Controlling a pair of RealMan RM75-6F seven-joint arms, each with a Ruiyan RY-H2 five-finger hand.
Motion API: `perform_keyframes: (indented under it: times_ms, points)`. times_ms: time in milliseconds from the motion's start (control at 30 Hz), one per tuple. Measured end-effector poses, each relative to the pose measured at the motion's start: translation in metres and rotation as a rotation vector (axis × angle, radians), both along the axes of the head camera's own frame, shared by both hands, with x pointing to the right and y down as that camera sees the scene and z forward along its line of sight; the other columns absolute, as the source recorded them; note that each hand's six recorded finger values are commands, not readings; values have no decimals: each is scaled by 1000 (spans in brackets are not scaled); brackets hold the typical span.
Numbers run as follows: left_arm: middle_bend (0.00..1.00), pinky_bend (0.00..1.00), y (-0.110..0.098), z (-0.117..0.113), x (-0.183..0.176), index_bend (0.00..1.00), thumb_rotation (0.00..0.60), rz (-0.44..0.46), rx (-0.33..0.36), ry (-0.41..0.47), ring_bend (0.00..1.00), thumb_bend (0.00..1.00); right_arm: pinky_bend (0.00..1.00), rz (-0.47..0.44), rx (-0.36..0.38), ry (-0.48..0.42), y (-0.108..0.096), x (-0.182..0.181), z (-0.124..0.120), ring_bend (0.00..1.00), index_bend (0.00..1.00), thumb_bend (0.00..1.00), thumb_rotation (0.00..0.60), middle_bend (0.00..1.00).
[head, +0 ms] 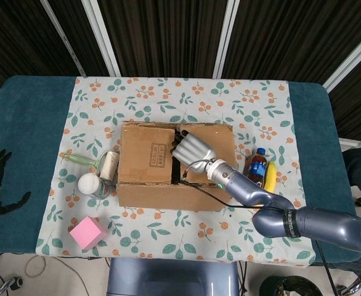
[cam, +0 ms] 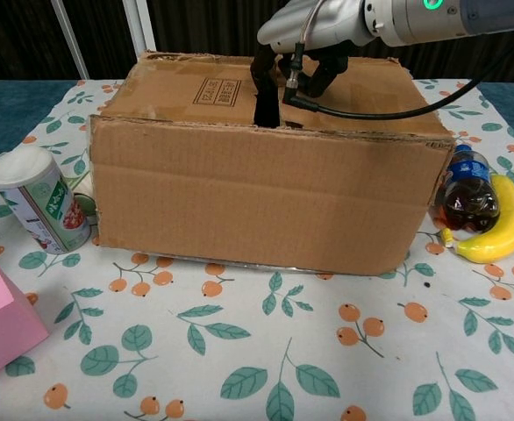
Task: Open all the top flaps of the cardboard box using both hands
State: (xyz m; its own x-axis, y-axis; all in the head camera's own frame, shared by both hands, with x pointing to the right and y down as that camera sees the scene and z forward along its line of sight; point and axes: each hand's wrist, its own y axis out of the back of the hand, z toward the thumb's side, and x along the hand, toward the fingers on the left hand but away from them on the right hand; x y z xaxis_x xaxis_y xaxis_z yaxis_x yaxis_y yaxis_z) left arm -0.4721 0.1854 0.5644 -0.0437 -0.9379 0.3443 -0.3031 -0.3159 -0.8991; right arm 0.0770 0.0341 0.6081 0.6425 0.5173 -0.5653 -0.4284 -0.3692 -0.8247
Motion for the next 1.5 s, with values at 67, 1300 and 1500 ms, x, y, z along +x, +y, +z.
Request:
perform_keyframes:
  times_ms: [67,1300,1500]
  points:
    - [0,11,0,0,1,0,600,2,-2,2,0,210,234,-6,4,12,1,2,0,193,438,1000,600,263]
    - [0,11,1,0,3,0,600,8,-11,1,0,210,234,-47,133,128,-9,28,-62,194,458,1000,600,288]
    - [0,11,1,0,3,0,600,8,-10,3,0,210,234,-35,139,136,-11,32,-71,194,458,1000,600,289]
